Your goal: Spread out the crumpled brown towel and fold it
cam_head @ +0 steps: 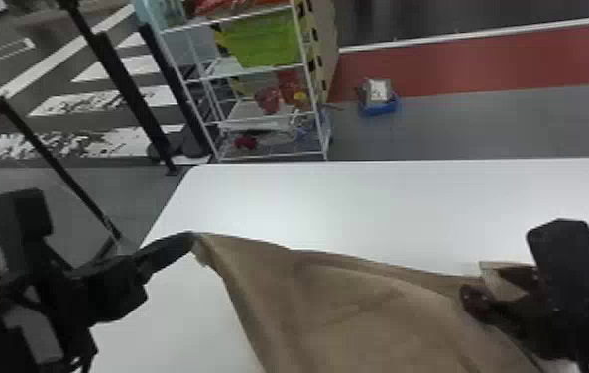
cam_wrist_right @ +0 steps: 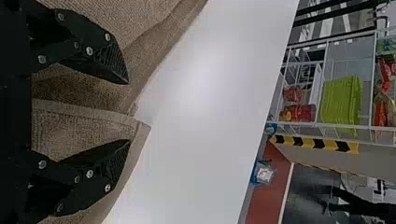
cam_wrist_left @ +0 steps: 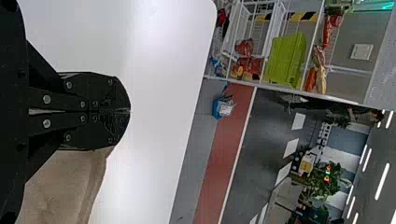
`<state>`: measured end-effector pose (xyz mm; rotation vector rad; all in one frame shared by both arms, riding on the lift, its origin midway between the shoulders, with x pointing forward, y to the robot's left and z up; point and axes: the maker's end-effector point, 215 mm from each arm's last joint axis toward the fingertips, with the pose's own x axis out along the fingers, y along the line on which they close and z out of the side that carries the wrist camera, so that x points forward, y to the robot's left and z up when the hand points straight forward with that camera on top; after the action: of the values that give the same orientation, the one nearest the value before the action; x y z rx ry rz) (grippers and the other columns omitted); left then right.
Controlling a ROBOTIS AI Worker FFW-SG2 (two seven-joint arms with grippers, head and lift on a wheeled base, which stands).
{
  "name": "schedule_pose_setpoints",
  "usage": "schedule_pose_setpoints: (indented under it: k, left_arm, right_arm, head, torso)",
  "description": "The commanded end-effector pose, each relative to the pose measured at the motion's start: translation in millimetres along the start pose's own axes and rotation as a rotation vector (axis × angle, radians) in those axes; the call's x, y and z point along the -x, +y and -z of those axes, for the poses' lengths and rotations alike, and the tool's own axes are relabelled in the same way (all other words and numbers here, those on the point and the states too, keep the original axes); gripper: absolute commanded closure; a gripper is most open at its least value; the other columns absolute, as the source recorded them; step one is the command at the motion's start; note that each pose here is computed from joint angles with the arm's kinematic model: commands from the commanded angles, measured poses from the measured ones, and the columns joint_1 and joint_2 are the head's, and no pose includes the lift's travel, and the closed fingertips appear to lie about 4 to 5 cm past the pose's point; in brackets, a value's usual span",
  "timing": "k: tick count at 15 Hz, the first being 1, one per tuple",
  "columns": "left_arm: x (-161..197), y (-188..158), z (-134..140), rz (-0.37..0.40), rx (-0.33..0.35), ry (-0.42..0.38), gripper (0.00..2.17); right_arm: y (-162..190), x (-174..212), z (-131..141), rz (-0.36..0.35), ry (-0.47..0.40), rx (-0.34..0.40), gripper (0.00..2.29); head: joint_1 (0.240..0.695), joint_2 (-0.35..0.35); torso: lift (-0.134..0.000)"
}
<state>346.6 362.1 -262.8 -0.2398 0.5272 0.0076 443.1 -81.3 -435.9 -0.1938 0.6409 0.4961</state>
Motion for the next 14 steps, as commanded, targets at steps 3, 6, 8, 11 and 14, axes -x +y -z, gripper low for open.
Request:
schedule_pose_setpoints:
  k: [3, 6, 8, 11, 14]
  left_arm:
    - [-2, -2, 6, 0.000, 0.002, 0.019, 1.88]
    - [-3, -1, 7, -0.002, 0.004, 0.022, 1.88]
    - [-4, -1, 9, 0.001, 0.008, 0.027, 1.88]
    - [-4, 2, 10, -0.008, 0.011, 0.030, 1.88]
    - [-3, 4, 9, -0.013, 0.008, 0.027, 1.88]
  right_arm:
    - [-11, 5, 2, 0.025, 0.013, -0.002, 0.57]
    - [-24, 2, 17, 0.037, 0.096, -0.029, 1.60]
    - [-24, 0, 5, 0.033, 0.036, -0.013, 2.01]
    - [-30, 6, -33, 0.050, -0.119, 0.014, 2.12]
    - [-34, 25, -82, 0.056, -0.278, 0.036, 2.12]
  head:
    - [0.695, 0.350]
    - [0.695, 0.350]
    - [0.695, 0.350]
    - [0.695, 0.349]
    - [0.695, 0.350]
  torso:
    - [-0.124]
    - [-0.124]
    - [-0.124]
    - [-0.124]
    - [-0.124]
